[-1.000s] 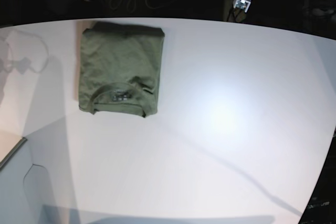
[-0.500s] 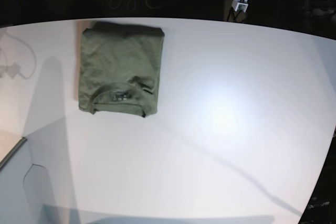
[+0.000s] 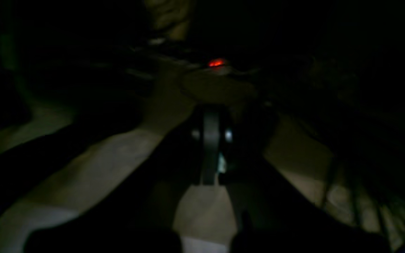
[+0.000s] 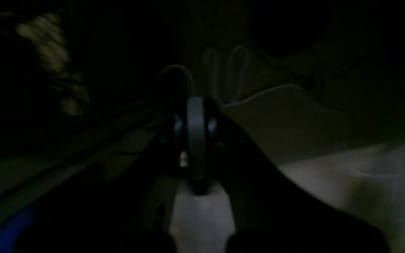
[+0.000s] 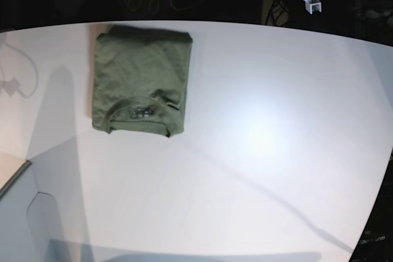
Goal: Layout the t-shirt on the table in an organized manner, then fold the t-shirt properly
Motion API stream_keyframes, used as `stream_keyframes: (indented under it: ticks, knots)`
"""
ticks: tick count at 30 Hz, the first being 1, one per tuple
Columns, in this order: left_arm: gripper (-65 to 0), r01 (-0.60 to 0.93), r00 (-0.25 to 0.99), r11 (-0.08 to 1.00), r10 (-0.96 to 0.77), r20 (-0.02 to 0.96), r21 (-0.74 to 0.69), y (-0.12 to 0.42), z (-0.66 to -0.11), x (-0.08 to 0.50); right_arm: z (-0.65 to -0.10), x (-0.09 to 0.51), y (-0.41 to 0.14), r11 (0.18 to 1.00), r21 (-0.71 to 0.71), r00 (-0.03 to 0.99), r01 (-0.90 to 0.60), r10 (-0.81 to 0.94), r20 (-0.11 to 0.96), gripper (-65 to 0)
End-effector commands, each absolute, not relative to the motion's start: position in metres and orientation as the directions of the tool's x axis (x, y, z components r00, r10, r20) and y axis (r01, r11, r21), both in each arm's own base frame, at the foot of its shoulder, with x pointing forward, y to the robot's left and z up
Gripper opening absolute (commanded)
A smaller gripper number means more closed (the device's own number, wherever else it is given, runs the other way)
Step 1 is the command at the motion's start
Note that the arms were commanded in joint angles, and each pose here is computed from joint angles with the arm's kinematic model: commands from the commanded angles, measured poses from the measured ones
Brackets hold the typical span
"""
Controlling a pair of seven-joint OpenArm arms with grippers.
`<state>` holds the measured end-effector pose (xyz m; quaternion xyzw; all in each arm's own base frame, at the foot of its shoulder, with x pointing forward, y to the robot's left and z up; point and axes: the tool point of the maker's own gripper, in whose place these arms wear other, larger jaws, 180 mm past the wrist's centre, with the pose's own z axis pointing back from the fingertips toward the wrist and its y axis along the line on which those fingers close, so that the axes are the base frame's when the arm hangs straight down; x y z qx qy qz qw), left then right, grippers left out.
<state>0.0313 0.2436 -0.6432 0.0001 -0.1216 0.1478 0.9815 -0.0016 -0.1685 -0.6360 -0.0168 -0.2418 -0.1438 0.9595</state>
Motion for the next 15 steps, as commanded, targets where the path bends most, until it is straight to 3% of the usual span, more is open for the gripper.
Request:
stream_keyframes:
  ticks: [1,3,8,15]
  knots:
    - [-65.0,-0.242,0.942,0.97,0.244,0.23,-0.038,0.239,-0.644,0.032,-0.634,-0.004,-0.187,0.964,-0.018,0.847,0.266,-0.224,0.481,-65.0]
    - [-65.0,-0.179,0.958,0.983,0.182,0.219,-0.036,0.231,-0.646,0.037,-0.636,-0.006,-0.188,0.975,-0.054,0.871,0.215,-0.166,0.462,-65.0]
    - [-65.0,-0.183,0.974,0.983,0.178,0.14,0.021,0.224,-0.655,0.021,-0.639,-0.016,-0.206,0.981,-0.137,0.914,0.137,-0.072,0.398,-65.0]
    - [-65.0,-0.085,0.989,0.995,0.091,0.115,-0.054,0.17,-0.661,0.021,-0.642,-0.021,-0.198,0.988,-0.145,0.936,0.053,0.002,0.352,-65.0]
